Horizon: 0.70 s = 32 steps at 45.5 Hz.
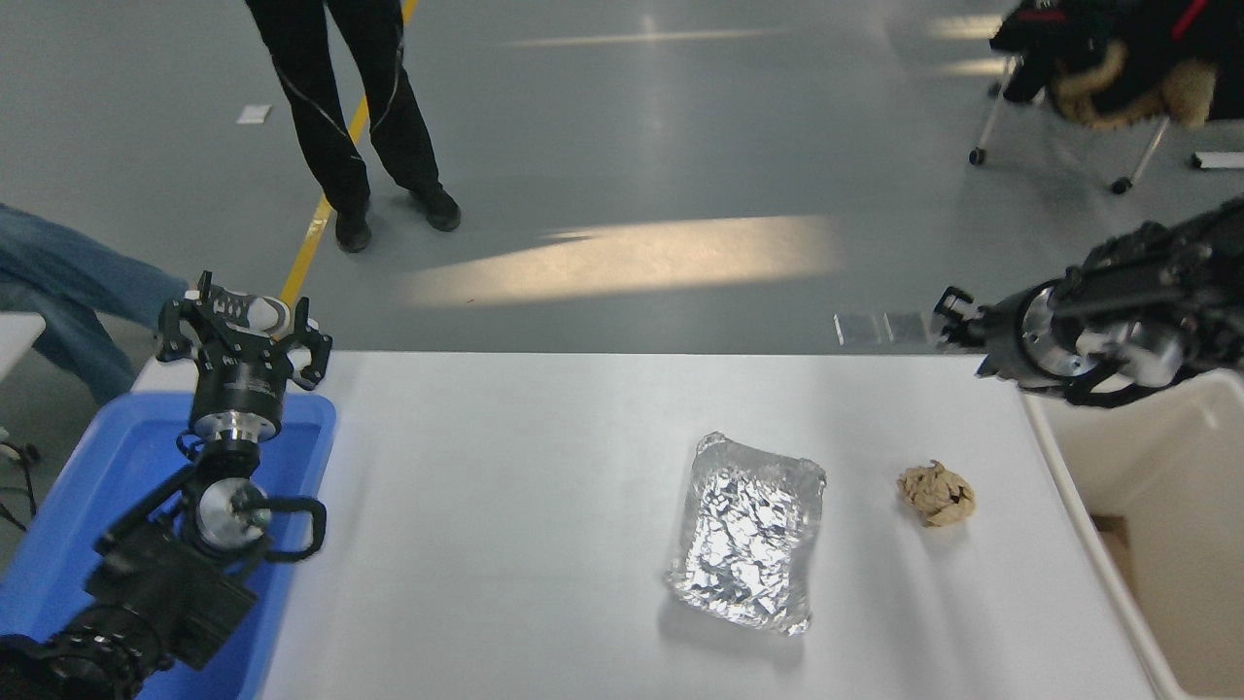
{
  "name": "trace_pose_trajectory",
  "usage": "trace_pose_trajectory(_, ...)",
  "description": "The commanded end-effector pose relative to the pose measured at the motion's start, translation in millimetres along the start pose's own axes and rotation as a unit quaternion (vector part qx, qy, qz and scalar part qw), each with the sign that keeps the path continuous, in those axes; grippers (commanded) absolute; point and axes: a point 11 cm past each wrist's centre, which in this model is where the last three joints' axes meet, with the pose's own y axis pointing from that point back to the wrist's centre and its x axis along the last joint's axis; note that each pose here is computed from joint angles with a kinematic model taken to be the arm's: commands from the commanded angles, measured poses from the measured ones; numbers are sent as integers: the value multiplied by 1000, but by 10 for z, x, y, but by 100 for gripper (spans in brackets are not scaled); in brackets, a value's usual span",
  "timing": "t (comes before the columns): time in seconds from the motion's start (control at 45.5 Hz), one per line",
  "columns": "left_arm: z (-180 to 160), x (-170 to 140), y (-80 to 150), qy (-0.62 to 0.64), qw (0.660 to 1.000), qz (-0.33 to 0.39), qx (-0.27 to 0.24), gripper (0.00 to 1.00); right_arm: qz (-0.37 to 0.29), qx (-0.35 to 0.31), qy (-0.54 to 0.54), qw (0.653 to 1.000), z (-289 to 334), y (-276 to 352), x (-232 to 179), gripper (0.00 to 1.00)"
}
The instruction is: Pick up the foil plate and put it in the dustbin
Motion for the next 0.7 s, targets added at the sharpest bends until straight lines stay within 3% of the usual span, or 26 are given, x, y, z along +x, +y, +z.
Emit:
trace_pose_trajectory(0.0,1,4,2,0,1000,1,-1,99,-55,9,97,994,-460,618,-316,100)
trace_pose_trajectory(0.33,1,4,2,0,1000,1,-1,99,-147,50,179,972,-900,1519,-422,100)
trace_pose_trajectory(0.681,1,4,2,0,1000,1,-1,99,-159,66,196,965,-1011,1754,-469,100)
